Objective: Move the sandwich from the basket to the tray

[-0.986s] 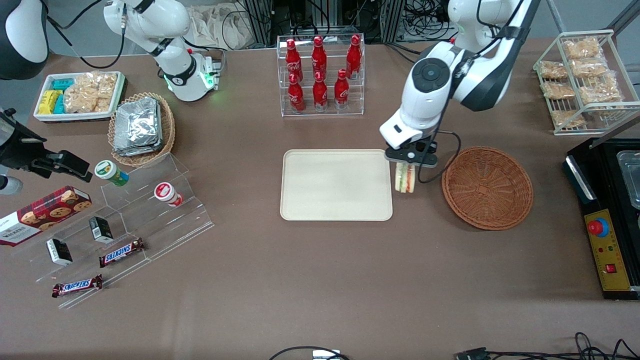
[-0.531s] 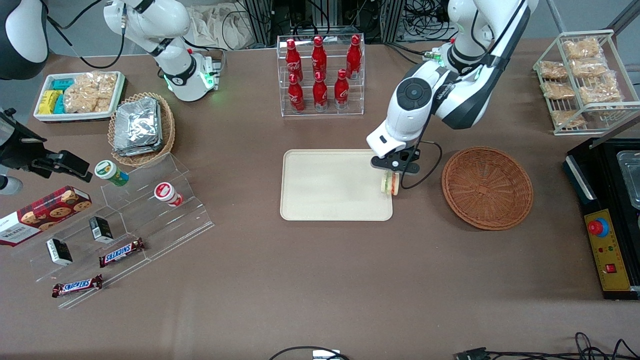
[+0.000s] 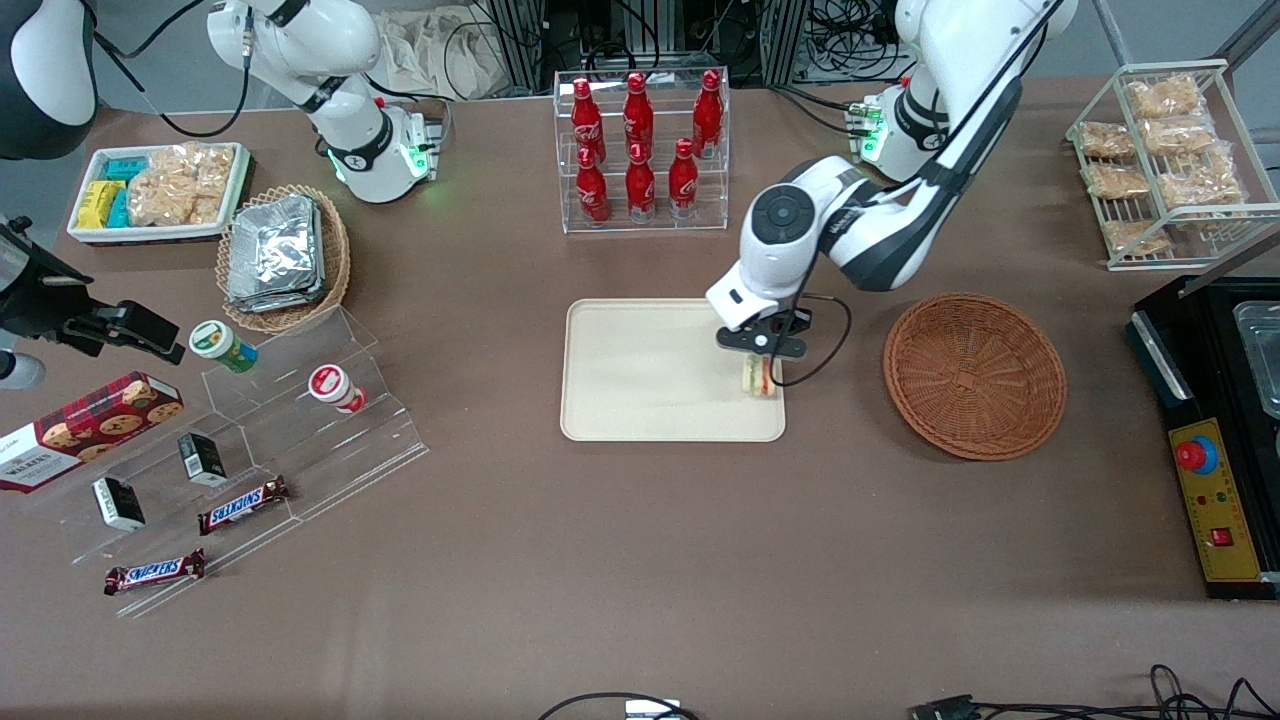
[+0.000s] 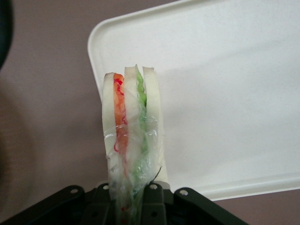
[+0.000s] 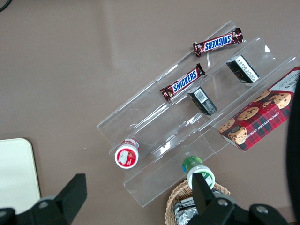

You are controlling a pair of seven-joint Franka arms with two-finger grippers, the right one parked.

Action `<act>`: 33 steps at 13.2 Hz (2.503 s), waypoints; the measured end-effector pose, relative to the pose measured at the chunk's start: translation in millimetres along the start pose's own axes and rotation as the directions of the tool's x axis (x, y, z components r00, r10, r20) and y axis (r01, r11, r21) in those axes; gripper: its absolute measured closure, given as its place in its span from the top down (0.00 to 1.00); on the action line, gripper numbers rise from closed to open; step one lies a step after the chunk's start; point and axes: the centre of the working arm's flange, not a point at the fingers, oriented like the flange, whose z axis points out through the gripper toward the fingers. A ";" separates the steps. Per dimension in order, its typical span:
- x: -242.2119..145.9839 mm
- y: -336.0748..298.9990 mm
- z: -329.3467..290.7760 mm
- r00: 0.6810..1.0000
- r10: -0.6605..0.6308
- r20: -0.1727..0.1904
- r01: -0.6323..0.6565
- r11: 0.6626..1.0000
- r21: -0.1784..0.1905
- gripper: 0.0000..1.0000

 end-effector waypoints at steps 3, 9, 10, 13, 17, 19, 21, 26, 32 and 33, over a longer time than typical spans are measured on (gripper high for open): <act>0.3 10.8 10.6 1.000 -0.009 0.001 0.009 1.000 0.010 0.15; -0.1 18.9 30.5 1.000 0.014 0.004 -0.014 0.999 0.033 0.15; -2.1 23.4 34.6 1.000 0.016 0.005 -0.016 0.999 0.037 0.15; -3.8 30.4 42.0 1.000 0.021 0.016 -0.021 0.999 0.034 0.15; -5.1 32.6 48.4 1.000 0.010 0.025 -0.011 0.999 0.035 0.35; -4.3 32.9 48.7 1.000 0.005 0.019 -0.005 0.999 0.039 0.55; 4.8 30.8 41.4 1.000 -0.018 0.003 0.018 0.999 0.032 0.75; 70.9 -22.3 -16.0 0.984 -0.176 -0.017 0.177 0.981 0.073 1.00; 117.1 -101.9 -79.9 0.937 -0.347 -0.037 0.349 0.933 0.092 1.00; 120.5 -118.1 -85.6 0.927 -0.372 -0.046 0.374 0.923 0.091 1.00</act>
